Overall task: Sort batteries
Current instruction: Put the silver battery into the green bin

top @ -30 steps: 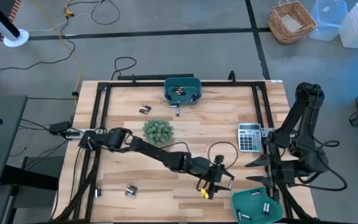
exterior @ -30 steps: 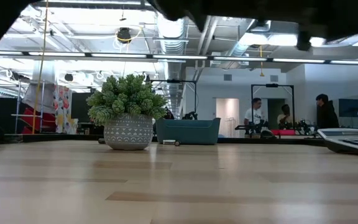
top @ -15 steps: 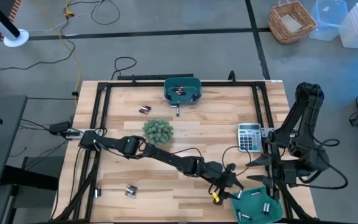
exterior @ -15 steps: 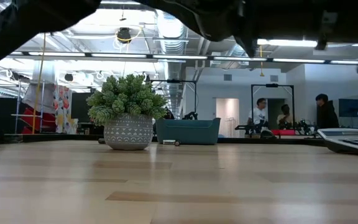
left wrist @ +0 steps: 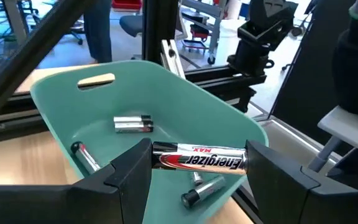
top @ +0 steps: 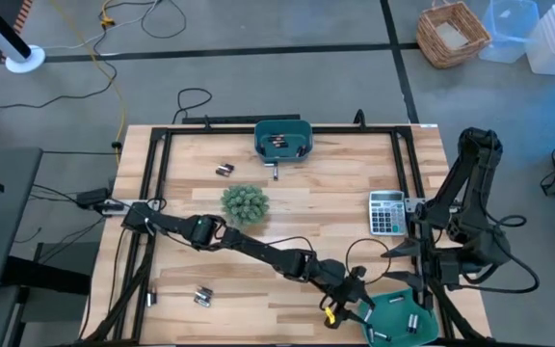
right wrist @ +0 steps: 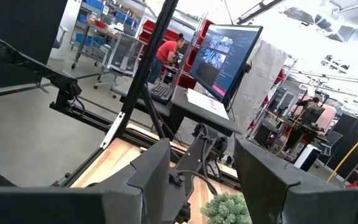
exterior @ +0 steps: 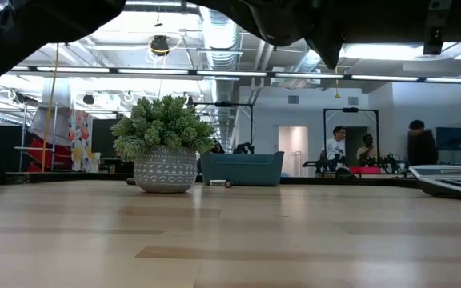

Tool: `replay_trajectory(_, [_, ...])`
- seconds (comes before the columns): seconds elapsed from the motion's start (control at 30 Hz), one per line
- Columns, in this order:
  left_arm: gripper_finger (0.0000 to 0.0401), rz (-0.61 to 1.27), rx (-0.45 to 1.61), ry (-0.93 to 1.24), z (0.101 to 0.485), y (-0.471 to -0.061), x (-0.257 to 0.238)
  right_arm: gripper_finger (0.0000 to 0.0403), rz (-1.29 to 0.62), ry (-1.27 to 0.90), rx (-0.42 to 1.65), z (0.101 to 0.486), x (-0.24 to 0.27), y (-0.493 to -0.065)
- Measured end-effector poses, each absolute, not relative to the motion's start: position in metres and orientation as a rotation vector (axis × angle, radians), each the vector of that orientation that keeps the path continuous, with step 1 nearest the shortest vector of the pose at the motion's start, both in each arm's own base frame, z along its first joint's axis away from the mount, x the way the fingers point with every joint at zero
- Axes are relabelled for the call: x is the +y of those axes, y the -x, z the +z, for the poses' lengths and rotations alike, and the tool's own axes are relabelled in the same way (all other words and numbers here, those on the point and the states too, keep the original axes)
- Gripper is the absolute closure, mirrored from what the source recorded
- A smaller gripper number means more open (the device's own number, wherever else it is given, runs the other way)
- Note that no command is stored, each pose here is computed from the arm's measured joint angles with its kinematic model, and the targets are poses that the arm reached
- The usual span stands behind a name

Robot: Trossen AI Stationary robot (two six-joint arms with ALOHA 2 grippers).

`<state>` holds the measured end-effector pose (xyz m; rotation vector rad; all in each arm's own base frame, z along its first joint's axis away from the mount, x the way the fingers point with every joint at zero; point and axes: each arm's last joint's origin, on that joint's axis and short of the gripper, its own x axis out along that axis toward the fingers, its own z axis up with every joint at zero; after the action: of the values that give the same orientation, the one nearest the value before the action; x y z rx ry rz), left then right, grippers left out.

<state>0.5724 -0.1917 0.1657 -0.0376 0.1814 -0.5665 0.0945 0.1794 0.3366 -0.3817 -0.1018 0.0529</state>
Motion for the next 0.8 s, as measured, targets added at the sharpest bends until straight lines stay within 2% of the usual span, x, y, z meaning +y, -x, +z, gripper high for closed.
replay_trajectory(0.37, [0.0181,-0.423,0.18,0.04,0.1654,-0.5728,-0.1928,0.0209,0.054,0.38,-0.102,0.3367,0.1794,-0.0945])
replay_trajectory(0.57, [0.0178,-0.44,0.194,0.039,0.1642,-0.5723,-0.1934,0.0209,0.054,0.381,-0.102,0.3366,0.1794,-0.0945])
replay_trajectory(0.8, [0.0147,-0.481,0.186,0.036,0.1587,-0.5723,-0.1965,0.0209,0.054,0.38,-0.102,0.3366,0.1793,-0.0944])
